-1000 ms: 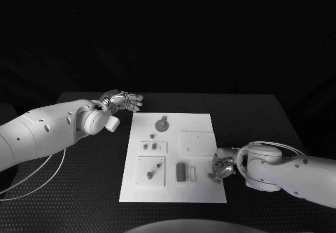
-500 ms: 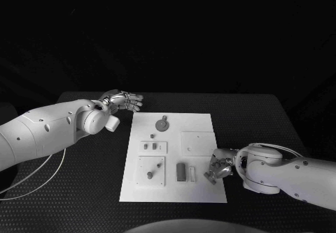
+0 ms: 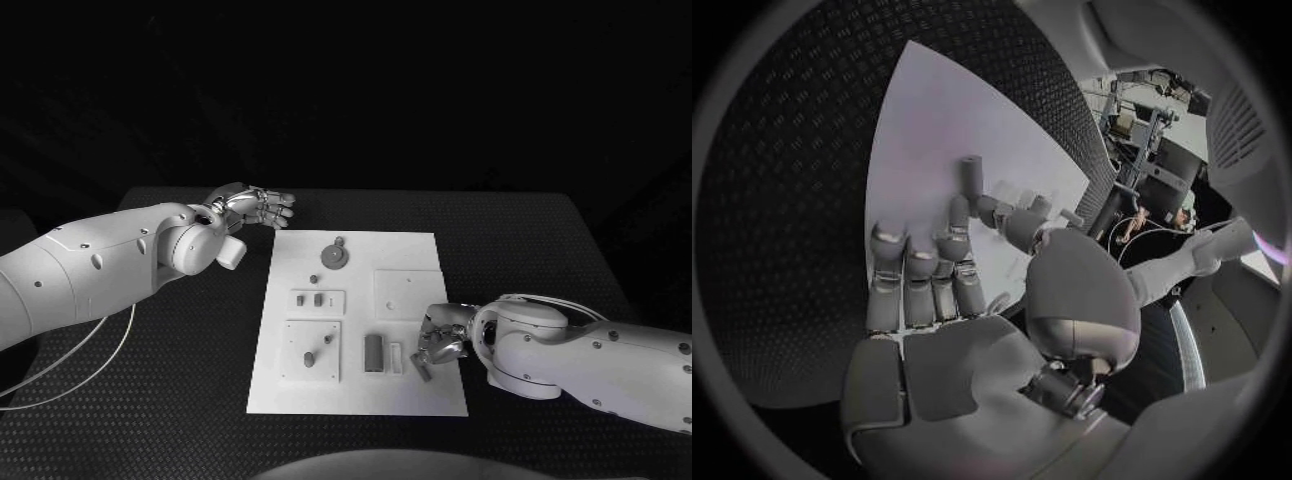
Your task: Assemble the parts on the task board
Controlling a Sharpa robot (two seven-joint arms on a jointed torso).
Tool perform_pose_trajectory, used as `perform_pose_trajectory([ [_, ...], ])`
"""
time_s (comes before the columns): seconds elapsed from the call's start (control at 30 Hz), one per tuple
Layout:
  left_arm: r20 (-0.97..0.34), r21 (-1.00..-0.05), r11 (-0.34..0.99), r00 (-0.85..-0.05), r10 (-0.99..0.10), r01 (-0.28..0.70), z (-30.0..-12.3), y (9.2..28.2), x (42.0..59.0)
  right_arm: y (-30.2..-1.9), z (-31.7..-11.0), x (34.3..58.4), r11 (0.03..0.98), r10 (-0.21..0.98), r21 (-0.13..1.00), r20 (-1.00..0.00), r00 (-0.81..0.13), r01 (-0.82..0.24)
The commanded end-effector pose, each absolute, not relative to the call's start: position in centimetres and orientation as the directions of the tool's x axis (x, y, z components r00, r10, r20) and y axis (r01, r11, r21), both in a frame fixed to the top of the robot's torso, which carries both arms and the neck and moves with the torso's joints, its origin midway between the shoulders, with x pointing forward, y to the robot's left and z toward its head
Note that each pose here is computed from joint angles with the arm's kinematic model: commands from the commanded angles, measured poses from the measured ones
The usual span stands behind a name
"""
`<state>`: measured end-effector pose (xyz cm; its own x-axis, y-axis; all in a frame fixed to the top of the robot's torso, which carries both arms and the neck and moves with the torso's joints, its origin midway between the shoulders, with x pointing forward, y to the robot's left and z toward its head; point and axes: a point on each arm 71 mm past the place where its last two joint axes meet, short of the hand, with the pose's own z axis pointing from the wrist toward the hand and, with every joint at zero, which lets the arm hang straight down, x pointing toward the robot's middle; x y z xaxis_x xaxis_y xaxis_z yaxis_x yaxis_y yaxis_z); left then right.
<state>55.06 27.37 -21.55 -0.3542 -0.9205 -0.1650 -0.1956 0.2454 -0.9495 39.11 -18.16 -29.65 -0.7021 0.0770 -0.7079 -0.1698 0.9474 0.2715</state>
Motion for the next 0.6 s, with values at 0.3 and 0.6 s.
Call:
perform_pose_trajectory([
  [0.3,-0.165,-0.951,0.245,-0.366,-0.916,-0.186,-21.45,27.15,55.03,-17.19,-30.13,39.38,0.948,-0.101,0.123,-0.757,-0.645,-0.294],
  [0.6,-0.165,-0.951,0.246,-0.366,-0.916,-0.187,-21.45,27.15,55.02,-17.39,-30.18,39.44,0.950,-0.101,0.116,-0.764,-0.638,-0.290],
])
